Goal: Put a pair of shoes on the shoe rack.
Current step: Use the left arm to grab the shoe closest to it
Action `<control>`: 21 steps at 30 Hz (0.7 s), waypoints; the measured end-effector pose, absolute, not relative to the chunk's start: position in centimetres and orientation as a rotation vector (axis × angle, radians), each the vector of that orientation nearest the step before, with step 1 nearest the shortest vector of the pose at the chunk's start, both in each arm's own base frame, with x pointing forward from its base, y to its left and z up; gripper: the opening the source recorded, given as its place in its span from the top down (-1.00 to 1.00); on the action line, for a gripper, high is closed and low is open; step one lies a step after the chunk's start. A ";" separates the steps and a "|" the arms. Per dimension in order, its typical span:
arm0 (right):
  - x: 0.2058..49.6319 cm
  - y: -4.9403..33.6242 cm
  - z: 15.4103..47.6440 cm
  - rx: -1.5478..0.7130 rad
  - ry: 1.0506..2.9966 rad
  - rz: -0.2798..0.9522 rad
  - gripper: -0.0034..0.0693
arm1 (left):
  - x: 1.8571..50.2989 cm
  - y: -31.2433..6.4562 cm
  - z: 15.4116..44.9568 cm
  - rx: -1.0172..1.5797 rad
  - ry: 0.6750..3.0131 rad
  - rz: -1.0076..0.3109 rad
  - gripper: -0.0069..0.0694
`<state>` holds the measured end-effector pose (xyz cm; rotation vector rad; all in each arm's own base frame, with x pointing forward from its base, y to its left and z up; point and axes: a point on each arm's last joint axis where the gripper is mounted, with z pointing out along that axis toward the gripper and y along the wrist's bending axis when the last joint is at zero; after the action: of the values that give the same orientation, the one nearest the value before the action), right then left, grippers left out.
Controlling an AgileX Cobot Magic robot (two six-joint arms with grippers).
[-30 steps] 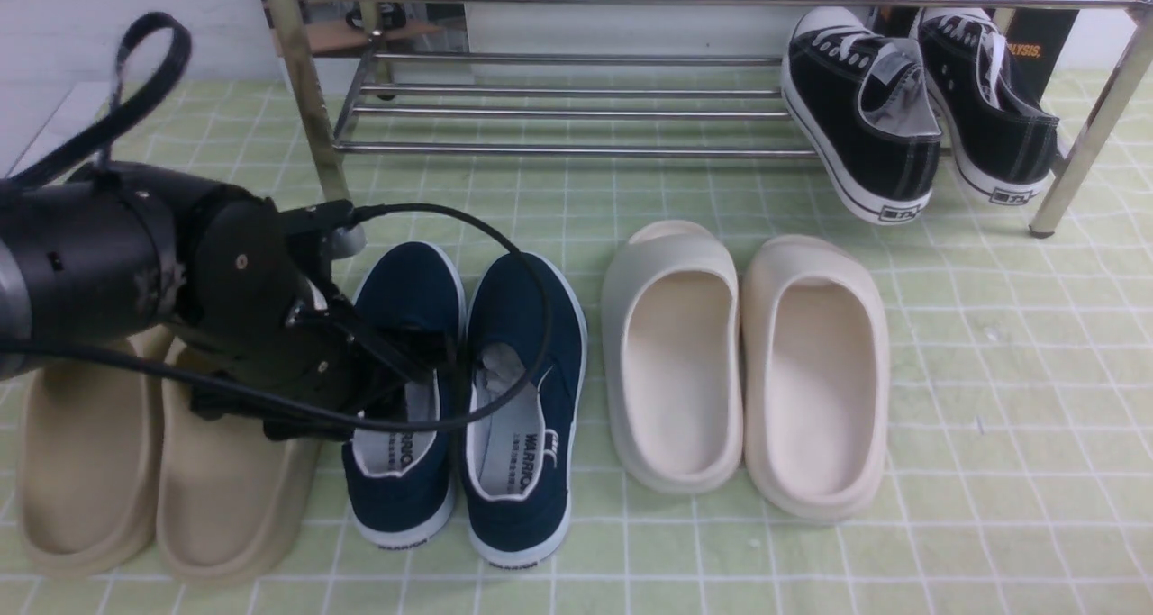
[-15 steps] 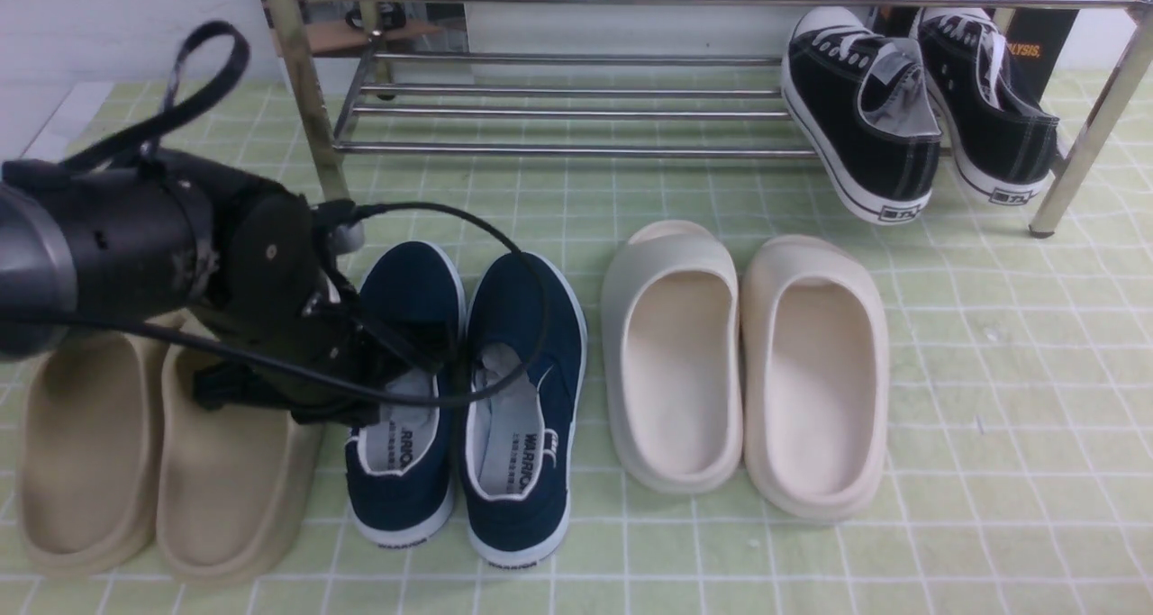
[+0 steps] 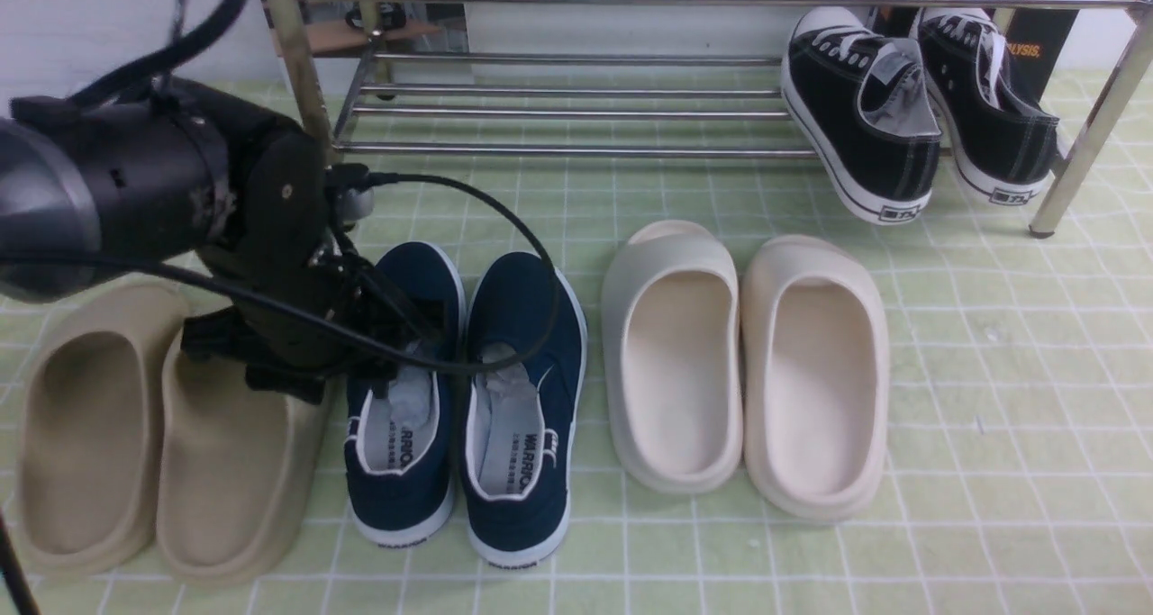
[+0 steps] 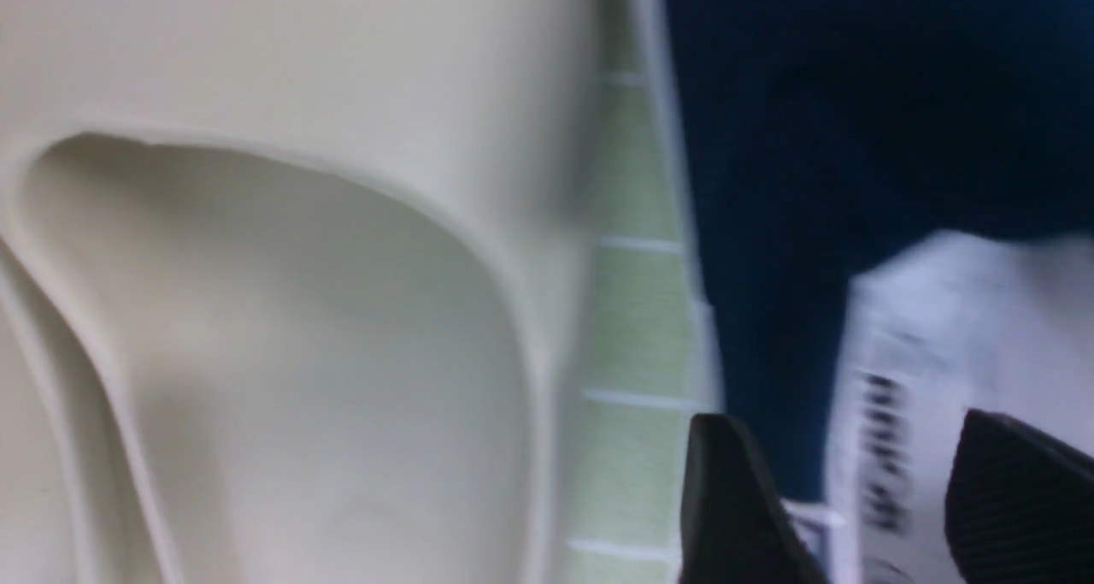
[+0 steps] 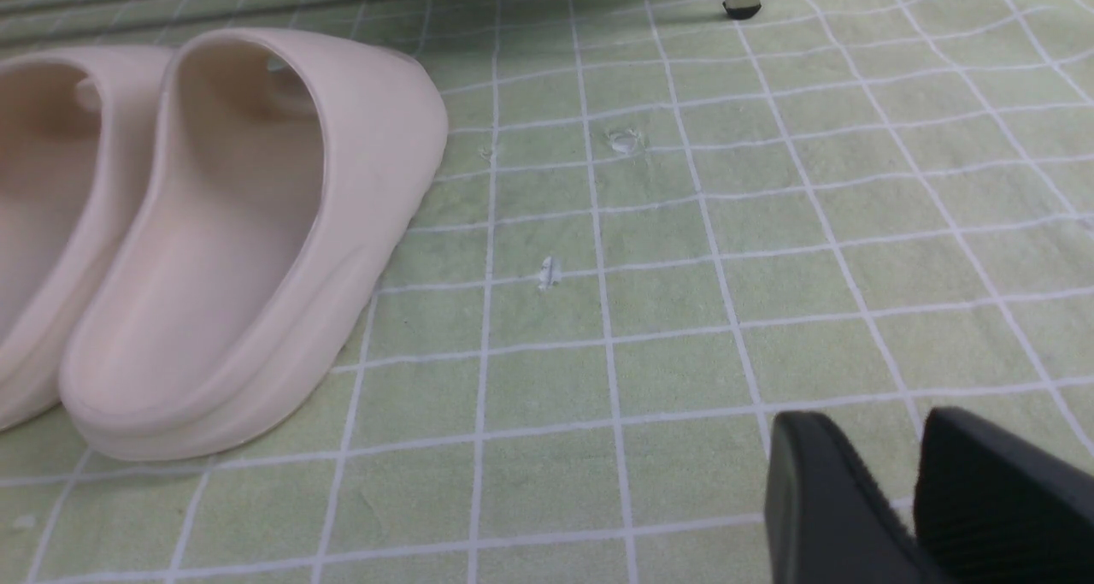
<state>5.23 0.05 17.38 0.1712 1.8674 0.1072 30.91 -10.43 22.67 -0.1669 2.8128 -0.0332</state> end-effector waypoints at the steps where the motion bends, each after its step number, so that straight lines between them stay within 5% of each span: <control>1: 5.2 0.1 17.4 0.171 1.867 0.107 0.33 | 31.1 -10.4 22.1 -0.179 2.823 -0.010 -0.09; 4: 5.2 0.1 17.4 0.171 1.867 0.107 0.33 | 31.6 -10.4 20.7 -0.186 2.848 0.022 0.05; 10: 5.2 0.1 17.4 0.171 1.868 0.107 0.33 | 32.1 -10.9 19.6 -0.190 2.865 0.009 0.78; 21: 5.2 0.1 17.4 0.171 1.868 0.107 0.33 | 31.0 -10.3 23.6 -0.174 2.763 -0.031 0.78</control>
<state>5.22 0.06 17.37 0.1713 1.8683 0.1072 30.97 -10.26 23.62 -0.1743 2.7626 -0.0311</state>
